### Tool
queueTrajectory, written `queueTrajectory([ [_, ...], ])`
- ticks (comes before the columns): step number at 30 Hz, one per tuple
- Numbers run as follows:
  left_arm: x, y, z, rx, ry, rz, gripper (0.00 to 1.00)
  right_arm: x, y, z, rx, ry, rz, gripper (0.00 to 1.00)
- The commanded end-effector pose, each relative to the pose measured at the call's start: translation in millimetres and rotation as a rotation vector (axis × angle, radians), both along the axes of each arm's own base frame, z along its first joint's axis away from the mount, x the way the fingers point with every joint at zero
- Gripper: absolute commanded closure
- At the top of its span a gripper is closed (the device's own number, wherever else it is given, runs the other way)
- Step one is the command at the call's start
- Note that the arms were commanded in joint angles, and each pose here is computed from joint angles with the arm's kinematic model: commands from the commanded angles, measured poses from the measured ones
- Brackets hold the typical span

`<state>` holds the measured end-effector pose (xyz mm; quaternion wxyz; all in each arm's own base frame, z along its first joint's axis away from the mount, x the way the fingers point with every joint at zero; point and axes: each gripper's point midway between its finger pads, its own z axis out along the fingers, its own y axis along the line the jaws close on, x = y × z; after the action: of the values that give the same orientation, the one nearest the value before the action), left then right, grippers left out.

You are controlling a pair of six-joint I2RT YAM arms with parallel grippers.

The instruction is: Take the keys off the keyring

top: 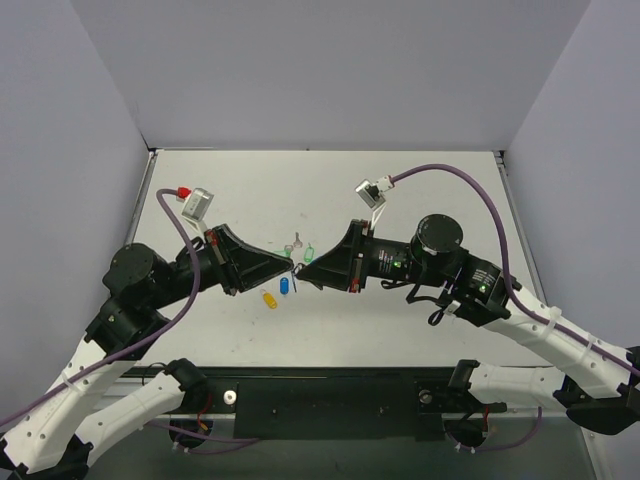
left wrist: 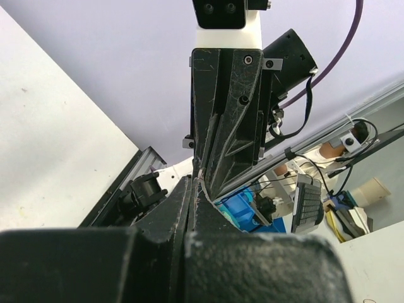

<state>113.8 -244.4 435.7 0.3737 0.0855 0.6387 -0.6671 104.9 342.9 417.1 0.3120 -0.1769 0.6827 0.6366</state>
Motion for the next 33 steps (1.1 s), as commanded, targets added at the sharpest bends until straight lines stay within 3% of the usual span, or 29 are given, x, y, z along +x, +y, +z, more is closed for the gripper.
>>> queueTrajectory([
  [1, -7.5, -1.9, -1.4, 0.083, -0.048, -0.047, 1.00, -1.6, 3.0, 27.5, 0.086, -0.058, 0.012, 1.00],
  [5, -13.6, -6.4, -6.1, 0.174, -0.055, -0.115, 1.00, -4.3, 1.4, 22.1, 0.046, -0.060, 0.025, 1.00],
  [21, -42.7, -11.8, -2.0, 0.235, -0.145, -0.344, 1.00, -15.0, -0.7, 14.9, 0.005, -0.065, 0.062, 1.00],
  [32, -41.9, -8.8, -6.7, 0.250, -0.137, -0.319, 1.00, -14.0, 0.5, 18.3, 0.011, -0.067, 0.060, 1.00],
  [33, -39.2, -9.5, -8.8, 0.253, -0.130, -0.307, 1.00, -14.6, 0.0, 21.2, 0.020, -0.073, 0.061, 0.91],
])
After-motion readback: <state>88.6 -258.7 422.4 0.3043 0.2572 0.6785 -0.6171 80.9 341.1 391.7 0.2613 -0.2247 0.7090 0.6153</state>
